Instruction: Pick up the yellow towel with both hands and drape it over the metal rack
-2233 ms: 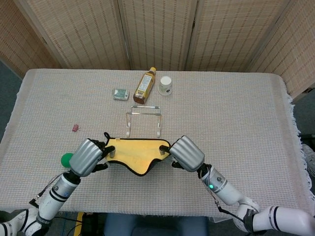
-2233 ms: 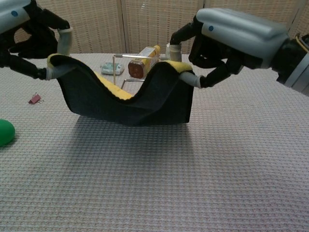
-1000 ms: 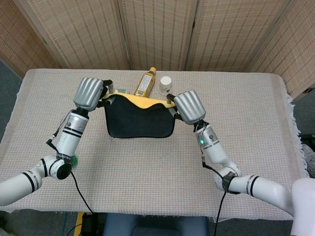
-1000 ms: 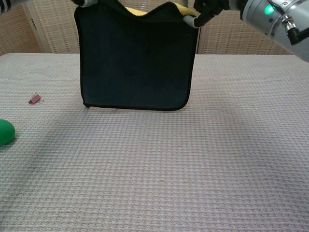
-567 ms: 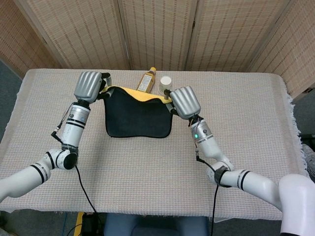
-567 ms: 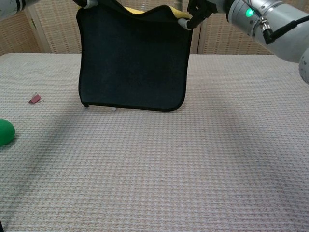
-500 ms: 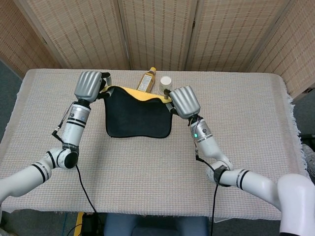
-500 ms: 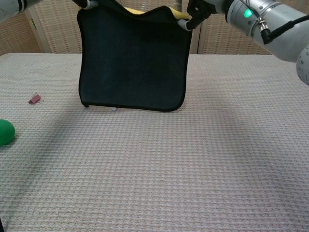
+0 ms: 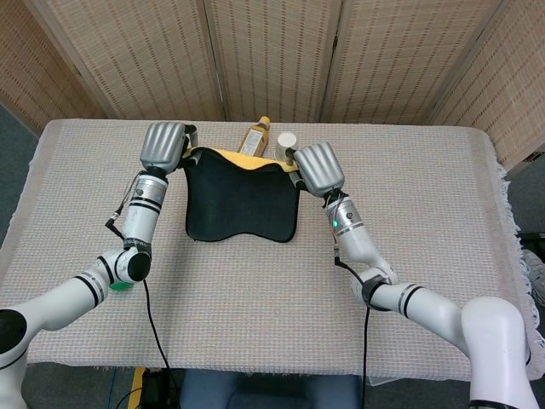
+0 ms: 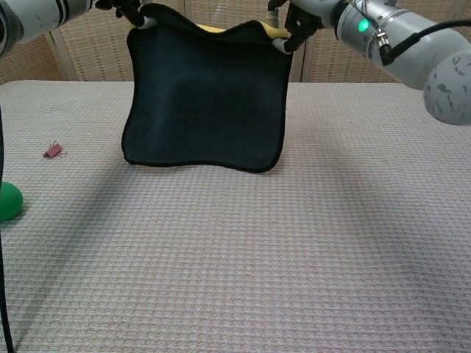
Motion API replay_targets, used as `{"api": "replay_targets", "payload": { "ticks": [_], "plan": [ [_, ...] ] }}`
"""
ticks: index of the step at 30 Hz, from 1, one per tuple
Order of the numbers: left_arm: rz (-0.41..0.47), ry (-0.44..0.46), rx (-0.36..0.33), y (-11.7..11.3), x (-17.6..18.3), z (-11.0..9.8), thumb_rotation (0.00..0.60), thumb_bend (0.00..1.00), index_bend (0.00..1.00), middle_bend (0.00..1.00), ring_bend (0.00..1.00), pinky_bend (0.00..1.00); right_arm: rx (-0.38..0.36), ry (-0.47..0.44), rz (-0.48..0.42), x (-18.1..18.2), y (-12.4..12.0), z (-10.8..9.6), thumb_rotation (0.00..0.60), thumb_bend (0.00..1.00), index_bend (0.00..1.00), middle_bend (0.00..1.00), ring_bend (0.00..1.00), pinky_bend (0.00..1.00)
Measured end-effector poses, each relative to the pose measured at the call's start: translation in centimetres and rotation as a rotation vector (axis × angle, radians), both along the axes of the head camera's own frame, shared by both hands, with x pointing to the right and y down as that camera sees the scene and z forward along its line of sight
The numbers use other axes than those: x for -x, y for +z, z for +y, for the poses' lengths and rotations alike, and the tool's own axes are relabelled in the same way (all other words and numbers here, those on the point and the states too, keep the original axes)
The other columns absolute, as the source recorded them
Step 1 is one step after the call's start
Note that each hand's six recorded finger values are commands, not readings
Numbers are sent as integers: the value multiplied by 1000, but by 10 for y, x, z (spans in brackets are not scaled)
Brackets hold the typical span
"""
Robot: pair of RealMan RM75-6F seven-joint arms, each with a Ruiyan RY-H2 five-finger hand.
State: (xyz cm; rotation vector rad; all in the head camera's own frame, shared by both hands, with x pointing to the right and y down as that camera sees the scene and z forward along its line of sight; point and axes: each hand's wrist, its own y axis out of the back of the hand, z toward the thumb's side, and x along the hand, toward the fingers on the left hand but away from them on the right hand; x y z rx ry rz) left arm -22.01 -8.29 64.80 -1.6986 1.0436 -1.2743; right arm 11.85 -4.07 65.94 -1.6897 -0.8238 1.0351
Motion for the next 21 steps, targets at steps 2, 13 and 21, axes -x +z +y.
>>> {"api": "replay_targets", "payload": {
  "ticks": [2, 13, 21],
  "plan": [
    [-11, 0, 12, 3, -2, 0, 600, 344, 472, 712, 512, 868, 11, 5, 8, -1, 4, -1, 600, 407, 241, 920, 1000, 1000],
    [-58, 19, 95, 22, -6, 6, 600, 170, 80, 175, 0, 329, 27, 21, 13, -19, 7, 1, 600, 392, 5, 905, 1000, 1000],
    [-30, -3, 99, 14, 5, 14, 600, 169, 74, 169, 0, 325, 49, 1, 12, -40, 0, 15, 600, 391, 5, 887, 999, 1000]
  ]
}}
